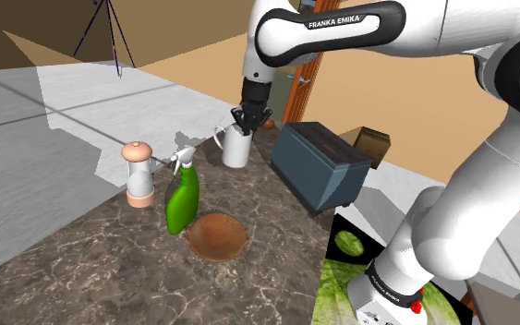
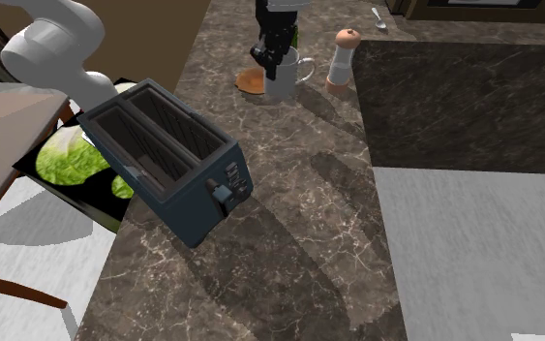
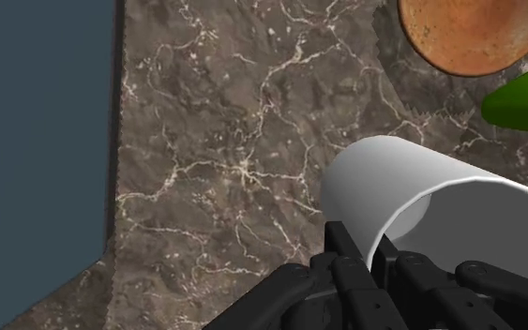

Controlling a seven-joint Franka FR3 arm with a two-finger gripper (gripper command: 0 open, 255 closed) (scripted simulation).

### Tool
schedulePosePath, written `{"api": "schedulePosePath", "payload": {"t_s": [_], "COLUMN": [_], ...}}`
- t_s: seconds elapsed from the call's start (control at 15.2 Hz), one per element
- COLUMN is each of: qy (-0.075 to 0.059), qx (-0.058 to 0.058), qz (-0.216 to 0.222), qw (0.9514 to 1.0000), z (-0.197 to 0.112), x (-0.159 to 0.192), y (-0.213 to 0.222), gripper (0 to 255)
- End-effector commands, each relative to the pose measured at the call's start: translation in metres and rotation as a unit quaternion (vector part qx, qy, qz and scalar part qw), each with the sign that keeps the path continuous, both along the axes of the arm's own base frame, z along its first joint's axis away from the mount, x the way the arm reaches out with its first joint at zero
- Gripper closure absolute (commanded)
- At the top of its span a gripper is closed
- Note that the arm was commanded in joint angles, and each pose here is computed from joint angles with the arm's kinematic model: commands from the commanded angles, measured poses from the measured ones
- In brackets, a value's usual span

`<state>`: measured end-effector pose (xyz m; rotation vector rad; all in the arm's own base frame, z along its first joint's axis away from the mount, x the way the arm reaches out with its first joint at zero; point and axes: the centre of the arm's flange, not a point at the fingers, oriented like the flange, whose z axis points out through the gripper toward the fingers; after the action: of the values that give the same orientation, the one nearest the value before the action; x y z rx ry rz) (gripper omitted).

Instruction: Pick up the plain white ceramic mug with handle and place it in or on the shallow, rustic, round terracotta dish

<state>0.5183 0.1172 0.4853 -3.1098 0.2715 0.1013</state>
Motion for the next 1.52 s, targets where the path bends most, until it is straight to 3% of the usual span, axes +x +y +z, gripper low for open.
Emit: {"api": "schedulePosePath", "payload": {"t_s": [0.0, 0.79, 1.45], "qy": [0.0, 0.0, 0.0], "qx": [0.0, 0.0, 0.0], "qz": [-0.001, -0.001, -0.001], "qw": [1.0, 1.0, 1.0], "z": [0.001, 0.014, -0.039], "x": [-0.017, -0.117, -0.117], "y": [0.02, 0.155, 0.155], "gripper": [255, 255, 255]}}
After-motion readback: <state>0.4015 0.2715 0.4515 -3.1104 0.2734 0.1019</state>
